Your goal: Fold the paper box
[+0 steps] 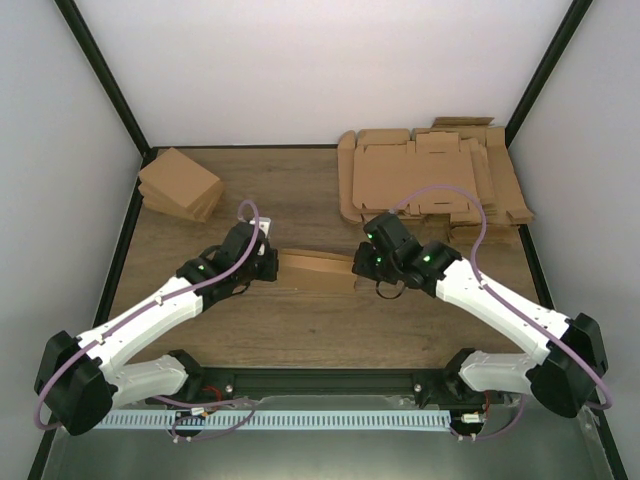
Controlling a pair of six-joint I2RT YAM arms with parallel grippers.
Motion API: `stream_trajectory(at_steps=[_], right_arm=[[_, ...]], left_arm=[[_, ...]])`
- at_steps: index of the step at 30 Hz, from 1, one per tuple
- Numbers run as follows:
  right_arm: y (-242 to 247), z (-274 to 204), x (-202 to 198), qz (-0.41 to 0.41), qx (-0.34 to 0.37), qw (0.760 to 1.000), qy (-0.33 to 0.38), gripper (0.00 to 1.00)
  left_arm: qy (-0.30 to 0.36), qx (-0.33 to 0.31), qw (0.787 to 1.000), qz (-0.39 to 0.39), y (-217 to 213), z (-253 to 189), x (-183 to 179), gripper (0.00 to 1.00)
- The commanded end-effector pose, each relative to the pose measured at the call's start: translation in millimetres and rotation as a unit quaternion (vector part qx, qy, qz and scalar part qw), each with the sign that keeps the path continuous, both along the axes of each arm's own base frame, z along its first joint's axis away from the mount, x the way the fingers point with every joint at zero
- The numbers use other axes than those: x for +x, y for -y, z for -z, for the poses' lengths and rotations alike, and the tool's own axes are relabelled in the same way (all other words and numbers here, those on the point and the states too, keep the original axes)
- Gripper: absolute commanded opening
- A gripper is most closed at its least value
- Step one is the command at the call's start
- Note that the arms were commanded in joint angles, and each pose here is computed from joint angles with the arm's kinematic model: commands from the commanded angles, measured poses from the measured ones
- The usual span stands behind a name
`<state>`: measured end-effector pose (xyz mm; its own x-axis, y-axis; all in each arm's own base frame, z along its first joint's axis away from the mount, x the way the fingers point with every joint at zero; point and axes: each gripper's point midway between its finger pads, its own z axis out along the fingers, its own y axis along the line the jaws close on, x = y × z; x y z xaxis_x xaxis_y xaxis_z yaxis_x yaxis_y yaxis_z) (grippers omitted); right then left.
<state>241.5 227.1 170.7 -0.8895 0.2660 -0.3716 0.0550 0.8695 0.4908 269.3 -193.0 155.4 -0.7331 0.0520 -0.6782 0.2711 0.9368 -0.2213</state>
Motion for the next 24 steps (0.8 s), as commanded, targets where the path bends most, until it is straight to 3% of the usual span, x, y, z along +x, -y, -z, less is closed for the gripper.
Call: stream_trajectory(at_steps=[1, 22, 24], right_arm=[[8, 25, -11, 0.004, -0.02, 0.999, -0.029, 0.01], [27, 41, -13, -0.015, -0.085, 0.996, -0.018, 0.01], [26, 28, -9, -0.024, -0.087, 0.996, 0.003, 0.14]], left_arm=[[0.006, -0.027, 0.999, 0.039, 16, -2, -6, 0.04], [0.0, -0.021, 0.998, 0.051, 13, 16, -15, 0.04], [0.003, -0.019, 0.999, 0.048, 12, 13, -15, 0.04]])
